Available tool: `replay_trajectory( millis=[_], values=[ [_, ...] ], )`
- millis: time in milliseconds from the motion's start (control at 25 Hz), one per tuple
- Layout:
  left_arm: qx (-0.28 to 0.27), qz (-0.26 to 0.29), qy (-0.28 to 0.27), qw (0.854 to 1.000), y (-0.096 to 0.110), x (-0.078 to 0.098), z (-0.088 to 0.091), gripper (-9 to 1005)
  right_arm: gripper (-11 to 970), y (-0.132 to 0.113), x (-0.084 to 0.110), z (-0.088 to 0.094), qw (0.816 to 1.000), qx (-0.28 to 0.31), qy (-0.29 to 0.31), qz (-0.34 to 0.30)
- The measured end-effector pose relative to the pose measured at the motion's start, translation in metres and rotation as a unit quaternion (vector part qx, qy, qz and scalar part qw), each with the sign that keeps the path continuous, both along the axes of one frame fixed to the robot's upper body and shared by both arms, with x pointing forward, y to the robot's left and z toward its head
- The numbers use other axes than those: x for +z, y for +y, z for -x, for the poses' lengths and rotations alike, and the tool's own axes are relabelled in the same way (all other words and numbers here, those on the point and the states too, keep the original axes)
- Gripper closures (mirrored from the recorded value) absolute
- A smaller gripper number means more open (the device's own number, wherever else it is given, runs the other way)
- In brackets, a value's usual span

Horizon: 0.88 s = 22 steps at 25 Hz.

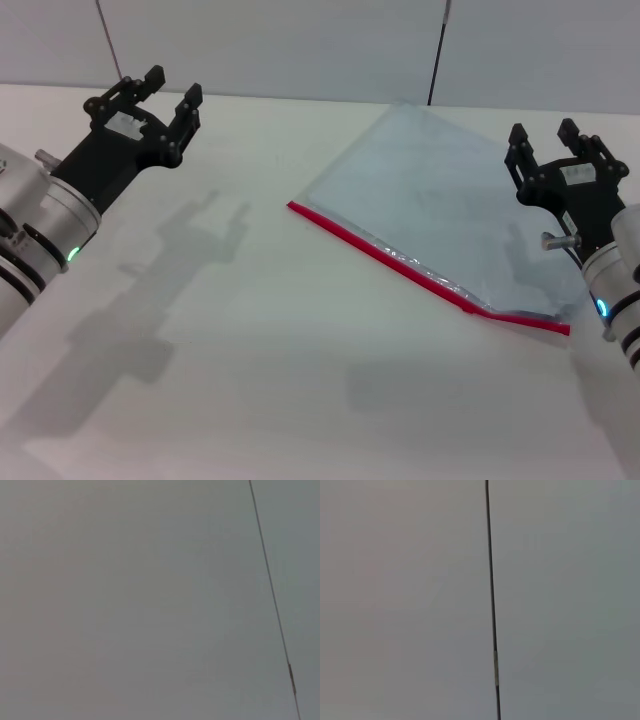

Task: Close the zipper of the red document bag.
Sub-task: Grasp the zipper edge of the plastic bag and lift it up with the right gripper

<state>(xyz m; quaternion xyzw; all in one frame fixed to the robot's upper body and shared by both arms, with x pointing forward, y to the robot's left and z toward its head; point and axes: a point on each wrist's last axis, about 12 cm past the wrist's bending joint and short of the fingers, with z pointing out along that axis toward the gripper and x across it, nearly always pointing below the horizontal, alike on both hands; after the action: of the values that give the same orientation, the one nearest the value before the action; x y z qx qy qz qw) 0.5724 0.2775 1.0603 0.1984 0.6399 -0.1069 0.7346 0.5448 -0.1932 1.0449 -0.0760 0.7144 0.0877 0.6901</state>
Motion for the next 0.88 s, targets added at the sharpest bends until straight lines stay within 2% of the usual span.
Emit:
replay_trajectory(
  millis=[240,360,480,680,880],
  values=[
    [-0.001,0.000,-0.001,1.000,0.000,0.001,-0.001,515,384,0.000,0.001,-0.002,1.000,-0.001,0.002,-0.001],
    [-0.001,0.000,-0.001,1.000,0.001,0.001,-0.001,515,385,0.002,0.000,-0.007,1.000,0.013,0.022,0.005],
    [0.000,0.000,-0.001,1.000,0.002,0.002,-0.001,514,385,0.002,0.002,-0.016,0.997,0.045,0.057,0.024],
    [-0.006,-0.003,0.001,1.000,0.001,0.001,-0.002,514,385,-0.003,0.017,-0.028,0.987,0.106,0.107,0.055],
    [-0.005,-0.009,0.011,1.000,0.002,0.000,-0.003,514,385,0.001,0.030,-0.021,0.970,0.178,0.127,0.102]
  ],
)
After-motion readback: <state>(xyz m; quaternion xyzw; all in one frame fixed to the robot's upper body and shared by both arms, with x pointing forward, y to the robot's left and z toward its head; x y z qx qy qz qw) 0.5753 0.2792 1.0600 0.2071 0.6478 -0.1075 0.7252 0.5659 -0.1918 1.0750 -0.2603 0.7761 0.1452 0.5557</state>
